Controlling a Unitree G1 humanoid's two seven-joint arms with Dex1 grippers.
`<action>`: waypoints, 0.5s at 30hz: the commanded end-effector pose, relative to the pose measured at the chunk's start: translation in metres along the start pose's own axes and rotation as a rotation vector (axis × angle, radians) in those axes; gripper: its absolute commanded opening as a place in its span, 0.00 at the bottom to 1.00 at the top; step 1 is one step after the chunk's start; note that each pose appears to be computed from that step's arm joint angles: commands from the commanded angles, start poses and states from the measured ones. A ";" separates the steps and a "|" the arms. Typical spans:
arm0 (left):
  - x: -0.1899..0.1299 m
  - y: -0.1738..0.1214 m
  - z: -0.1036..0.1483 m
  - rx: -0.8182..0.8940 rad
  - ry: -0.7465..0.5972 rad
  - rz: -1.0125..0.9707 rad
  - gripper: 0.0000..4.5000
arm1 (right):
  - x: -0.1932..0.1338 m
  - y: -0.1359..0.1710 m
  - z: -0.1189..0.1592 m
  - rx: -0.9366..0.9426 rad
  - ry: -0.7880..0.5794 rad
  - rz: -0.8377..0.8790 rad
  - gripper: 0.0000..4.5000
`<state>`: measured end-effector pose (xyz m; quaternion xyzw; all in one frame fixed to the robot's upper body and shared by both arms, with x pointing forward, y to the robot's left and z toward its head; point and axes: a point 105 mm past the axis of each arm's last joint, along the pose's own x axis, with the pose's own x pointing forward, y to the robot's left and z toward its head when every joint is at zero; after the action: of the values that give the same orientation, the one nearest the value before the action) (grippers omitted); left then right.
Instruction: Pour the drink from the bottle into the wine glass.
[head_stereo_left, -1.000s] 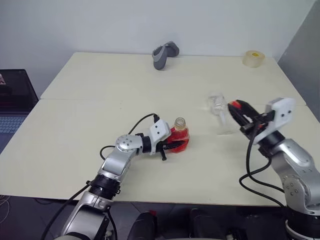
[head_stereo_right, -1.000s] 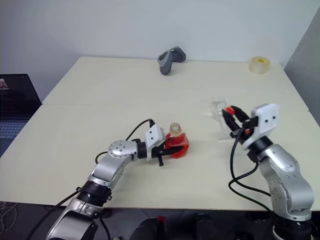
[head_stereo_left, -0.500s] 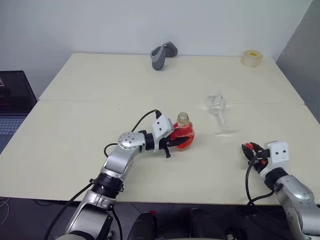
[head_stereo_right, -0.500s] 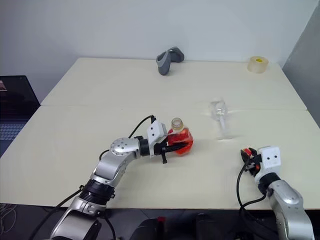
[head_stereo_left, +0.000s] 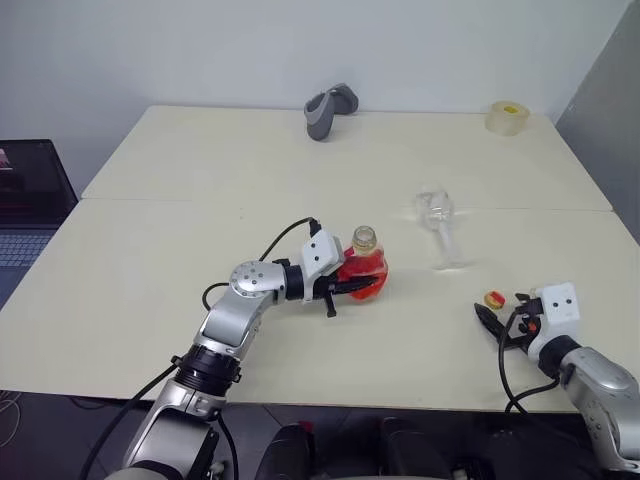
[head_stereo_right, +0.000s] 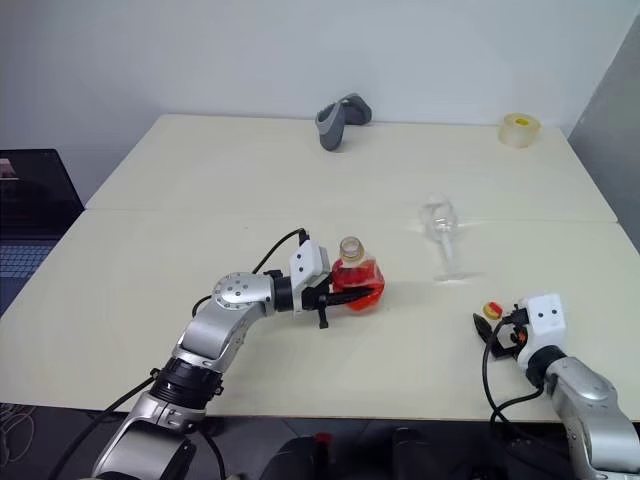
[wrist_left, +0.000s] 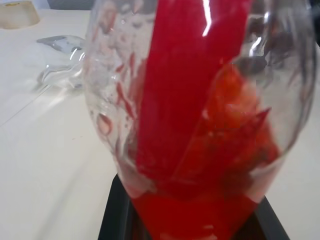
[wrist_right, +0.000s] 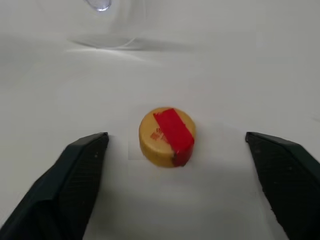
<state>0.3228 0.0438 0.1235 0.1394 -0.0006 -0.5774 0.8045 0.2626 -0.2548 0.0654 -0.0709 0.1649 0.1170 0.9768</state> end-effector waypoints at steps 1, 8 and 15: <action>-0.011 0.023 0.012 0.034 -0.047 0.146 0.17 | -0.011 0.003 0.022 -0.063 -0.041 0.087 1.00; -0.055 0.094 0.003 0.028 -0.051 0.634 0.17 | -0.014 0.075 0.091 -0.169 -0.166 0.490 1.00; -0.100 0.134 -0.017 -0.021 -0.035 0.927 0.17 | 0.026 0.152 0.131 -0.238 -0.286 0.678 1.00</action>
<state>0.4125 0.1724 0.1344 0.1024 -0.0343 -0.1823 0.9773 0.2850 -0.0879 0.1644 -0.0976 0.0291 0.4573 0.8835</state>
